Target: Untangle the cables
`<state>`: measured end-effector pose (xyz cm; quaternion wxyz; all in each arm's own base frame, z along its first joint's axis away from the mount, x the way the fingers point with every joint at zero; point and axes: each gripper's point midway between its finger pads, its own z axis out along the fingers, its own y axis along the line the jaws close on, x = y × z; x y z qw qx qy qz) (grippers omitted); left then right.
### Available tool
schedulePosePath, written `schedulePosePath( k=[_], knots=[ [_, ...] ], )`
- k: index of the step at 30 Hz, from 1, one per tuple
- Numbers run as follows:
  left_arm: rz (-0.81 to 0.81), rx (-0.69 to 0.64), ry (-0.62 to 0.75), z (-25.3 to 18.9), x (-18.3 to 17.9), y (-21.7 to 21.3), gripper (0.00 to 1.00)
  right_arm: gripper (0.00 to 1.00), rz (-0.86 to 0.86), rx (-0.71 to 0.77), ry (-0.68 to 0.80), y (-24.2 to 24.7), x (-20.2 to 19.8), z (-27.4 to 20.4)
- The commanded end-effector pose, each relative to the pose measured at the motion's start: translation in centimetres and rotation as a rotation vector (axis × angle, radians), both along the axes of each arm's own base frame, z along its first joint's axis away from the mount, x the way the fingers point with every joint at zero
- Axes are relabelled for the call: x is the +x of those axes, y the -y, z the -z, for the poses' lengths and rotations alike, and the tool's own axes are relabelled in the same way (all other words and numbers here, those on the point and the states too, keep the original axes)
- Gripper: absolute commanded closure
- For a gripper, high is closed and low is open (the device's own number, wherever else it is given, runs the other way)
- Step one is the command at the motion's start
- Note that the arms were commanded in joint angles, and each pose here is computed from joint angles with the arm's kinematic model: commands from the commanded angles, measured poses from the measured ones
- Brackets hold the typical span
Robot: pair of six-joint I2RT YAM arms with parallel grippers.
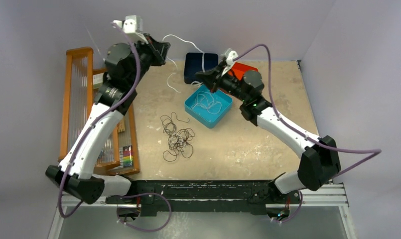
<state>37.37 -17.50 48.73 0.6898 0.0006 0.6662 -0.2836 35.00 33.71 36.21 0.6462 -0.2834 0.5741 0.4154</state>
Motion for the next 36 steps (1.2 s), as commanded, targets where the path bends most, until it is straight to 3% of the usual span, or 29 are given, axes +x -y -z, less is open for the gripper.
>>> schedulePosePath(
  k=[1, 9, 20, 36],
  knots=[
    [0.001, -0.030, -0.067, 3.8, 3.7, 2.0, 1.00, 1.00, 0.098, -0.032, -0.096, 4.1, 2.3, 1.8],
    [-0.040, -0.066, -0.142, 9.7, 8.9, 5.2, 1.00, 1.00, 0.196, -0.061, -0.207, 7.8, 5.7, 4.8],
    [-0.041, -0.105, -0.236, 18.8, 13.6, 8.2, 1.00, 1.00, 0.200, -0.084, -0.323, 7.6, 7.5, 9.9],
    [0.010, -0.075, -0.390, 30.4, 14.5, 11.2, 1.00, 1.00, 0.214, -0.202, -0.440, 6.9, 10.2, 18.9]
  ],
)
